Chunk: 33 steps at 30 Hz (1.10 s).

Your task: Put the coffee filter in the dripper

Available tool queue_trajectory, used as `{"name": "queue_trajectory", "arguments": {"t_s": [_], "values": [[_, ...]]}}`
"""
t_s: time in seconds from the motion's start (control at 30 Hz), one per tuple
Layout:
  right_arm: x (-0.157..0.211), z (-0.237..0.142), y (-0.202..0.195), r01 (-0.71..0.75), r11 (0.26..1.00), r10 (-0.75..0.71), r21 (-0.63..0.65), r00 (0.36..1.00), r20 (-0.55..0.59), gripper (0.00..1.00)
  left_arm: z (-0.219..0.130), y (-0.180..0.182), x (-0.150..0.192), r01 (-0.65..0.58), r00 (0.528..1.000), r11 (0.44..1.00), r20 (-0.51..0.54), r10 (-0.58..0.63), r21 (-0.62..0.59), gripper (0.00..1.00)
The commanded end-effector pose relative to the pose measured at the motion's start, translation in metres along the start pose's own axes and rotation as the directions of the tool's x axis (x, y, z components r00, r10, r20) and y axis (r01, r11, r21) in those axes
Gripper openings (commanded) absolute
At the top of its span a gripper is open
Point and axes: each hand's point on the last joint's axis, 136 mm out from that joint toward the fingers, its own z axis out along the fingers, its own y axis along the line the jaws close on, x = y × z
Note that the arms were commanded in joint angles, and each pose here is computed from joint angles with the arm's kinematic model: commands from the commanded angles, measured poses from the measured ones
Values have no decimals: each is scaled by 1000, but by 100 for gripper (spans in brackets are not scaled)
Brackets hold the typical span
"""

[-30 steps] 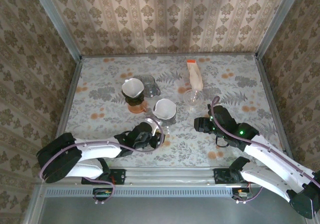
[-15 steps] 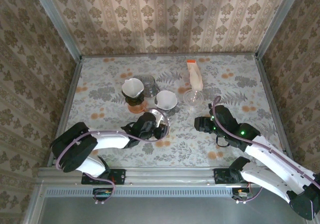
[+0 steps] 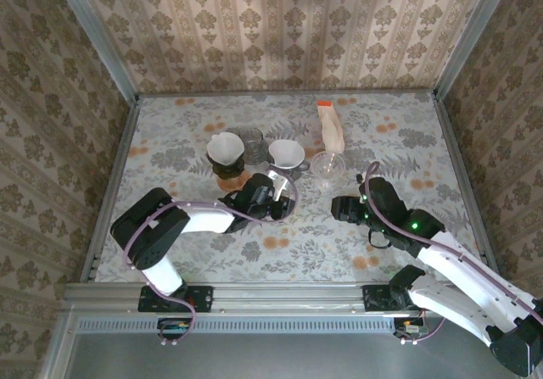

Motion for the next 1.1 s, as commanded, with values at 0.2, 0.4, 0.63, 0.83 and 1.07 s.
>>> {"name": "queue_trajectory", "arguments": {"t_s": [0.2,0.4,0.63,0.83,1.07], "values": [[-5,-1,2,8,999,-6,-35,999,34,74,22,6,-9,-30,999,999,-28,30,14,27],[-4,-1,-1,-1,999,2,-32,999,43,74,34,7,-12,-31,999,999,-37,32,18,27],[-4,-3,-3,-11,999,13,-34,999,49,74,46,11,-25,-36,999,999,-38,37,13,26],[-4,-5,-4,-17,999,19,-34,998,55,74,53,13,-36,-39,999,999,-35,40,17,26],[-4,-5,-6,-20,999,22,-28,998,54,74,60,18,-44,-48,998,999,-41,48,10,26]]}}
